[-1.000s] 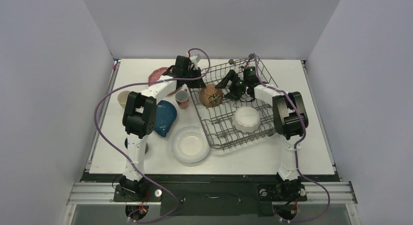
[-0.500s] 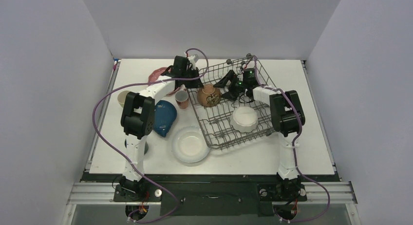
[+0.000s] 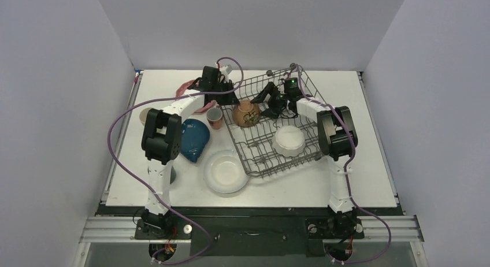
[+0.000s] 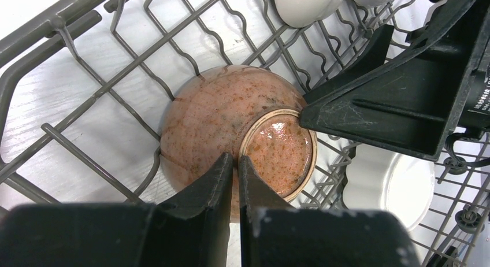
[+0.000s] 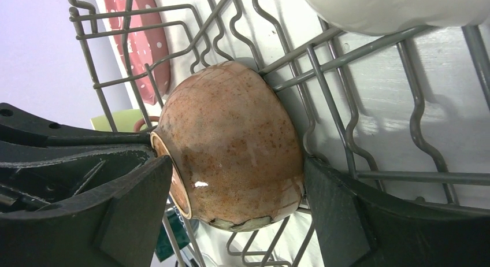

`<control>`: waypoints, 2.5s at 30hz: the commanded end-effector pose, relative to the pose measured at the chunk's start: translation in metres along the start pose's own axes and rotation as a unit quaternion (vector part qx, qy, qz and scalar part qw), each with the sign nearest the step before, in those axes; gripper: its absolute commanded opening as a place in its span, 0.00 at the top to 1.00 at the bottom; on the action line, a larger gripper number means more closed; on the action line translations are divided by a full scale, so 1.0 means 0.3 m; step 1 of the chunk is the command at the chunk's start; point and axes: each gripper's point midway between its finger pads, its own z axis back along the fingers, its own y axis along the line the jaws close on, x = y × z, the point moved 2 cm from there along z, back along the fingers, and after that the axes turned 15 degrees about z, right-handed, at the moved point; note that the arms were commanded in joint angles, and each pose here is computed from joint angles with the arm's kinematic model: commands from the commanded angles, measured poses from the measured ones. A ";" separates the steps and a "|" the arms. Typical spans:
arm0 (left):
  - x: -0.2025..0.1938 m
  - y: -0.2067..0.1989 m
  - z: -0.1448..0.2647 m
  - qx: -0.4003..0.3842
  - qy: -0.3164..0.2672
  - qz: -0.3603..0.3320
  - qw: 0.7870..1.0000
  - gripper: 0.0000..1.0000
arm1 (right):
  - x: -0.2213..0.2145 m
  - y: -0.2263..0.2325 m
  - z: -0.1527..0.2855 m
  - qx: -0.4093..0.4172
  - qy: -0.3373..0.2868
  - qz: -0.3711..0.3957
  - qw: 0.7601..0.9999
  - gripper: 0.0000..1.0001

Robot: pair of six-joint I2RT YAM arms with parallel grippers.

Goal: Unload the mixed dishes from the dish rack
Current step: Pick up the bowl from the dish rack.

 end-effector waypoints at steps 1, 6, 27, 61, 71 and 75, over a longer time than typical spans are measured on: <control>-0.121 0.283 -0.001 0.123 0.064 0.046 0.989 0.95 | -0.090 -0.046 -0.065 -0.005 0.042 -0.034 0.999 0.20; -0.133 0.277 -0.010 0.114 0.070 0.055 0.990 0.93 | -0.119 -0.176 -0.077 -0.091 0.052 -0.039 0.994 0.20; -0.135 0.223 -0.020 0.058 0.093 0.085 0.990 0.66 | -0.033 0.085 -0.077 0.159 0.011 -0.104 0.982 0.20; -0.133 0.221 -0.023 0.013 0.098 0.115 0.988 0.36 | -0.037 0.384 -0.016 0.326 0.010 -0.063 0.943 0.22; -0.132 0.221 -0.024 0.002 0.103 0.119 0.988 0.35 | -0.022 0.409 -0.029 0.317 0.006 -0.046 0.947 0.22; -0.141 0.234 -0.030 0.007 0.108 0.120 0.987 0.36 | -0.018 0.431 -0.025 0.326 0.004 -0.041 0.944 0.22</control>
